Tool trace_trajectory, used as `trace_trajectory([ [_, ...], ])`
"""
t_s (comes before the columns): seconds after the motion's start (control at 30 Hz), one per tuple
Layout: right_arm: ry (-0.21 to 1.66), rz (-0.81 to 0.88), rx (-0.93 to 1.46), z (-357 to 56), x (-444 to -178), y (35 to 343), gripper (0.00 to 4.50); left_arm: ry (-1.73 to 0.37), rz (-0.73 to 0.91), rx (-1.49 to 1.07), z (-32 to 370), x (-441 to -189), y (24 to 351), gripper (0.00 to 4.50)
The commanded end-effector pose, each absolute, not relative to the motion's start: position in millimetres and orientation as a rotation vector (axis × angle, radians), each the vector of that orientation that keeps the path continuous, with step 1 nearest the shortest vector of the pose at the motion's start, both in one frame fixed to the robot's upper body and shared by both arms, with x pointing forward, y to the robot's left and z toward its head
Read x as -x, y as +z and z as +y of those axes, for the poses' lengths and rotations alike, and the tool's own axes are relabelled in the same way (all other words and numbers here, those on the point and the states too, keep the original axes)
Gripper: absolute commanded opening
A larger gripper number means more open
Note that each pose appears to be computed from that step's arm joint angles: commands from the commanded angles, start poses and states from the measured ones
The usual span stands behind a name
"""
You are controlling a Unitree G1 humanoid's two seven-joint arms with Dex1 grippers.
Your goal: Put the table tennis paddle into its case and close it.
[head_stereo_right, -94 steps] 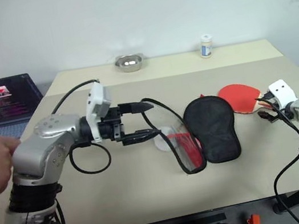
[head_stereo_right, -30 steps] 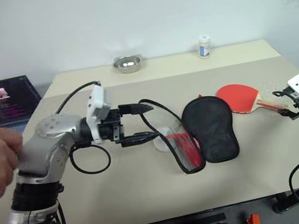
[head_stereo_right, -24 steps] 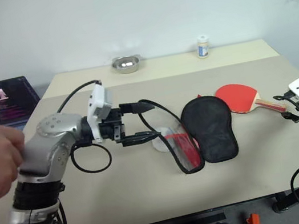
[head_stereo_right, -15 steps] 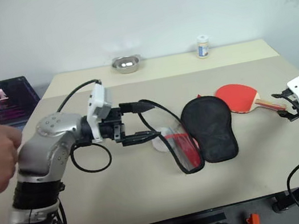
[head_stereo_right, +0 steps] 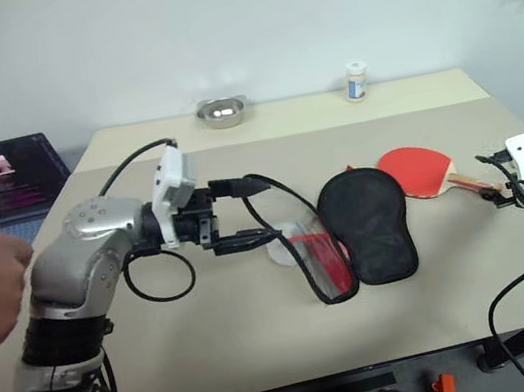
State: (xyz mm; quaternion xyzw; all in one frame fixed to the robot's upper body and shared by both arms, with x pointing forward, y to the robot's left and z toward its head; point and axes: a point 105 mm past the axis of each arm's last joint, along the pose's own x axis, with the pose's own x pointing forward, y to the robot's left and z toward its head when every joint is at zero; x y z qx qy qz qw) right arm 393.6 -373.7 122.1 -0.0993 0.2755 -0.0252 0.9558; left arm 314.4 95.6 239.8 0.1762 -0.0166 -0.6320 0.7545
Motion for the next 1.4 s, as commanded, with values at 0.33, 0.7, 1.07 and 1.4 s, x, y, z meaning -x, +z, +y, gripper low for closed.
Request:
trace_trajectory([
  [0.33,-0.029,0.517,0.125,-364,-399,122,4.45,-1.369,-0.075,-0.419,98,-318,251,4.5],
  [0.7,0.055,0.494,0.024,-347,-404,123,4.45,-1.373,-0.077,-0.41,97,-319,251,4.5],
  [1.07,0.249,0.514,0.014,-319,-404,123,4.45,-1.372,-0.082,-0.41,97,-320,253,4.5],
  [1.4,0.412,0.531,0.043,-300,-395,122,4.45,-1.367,-0.079,-0.407,98,-320,253,4.5],
])
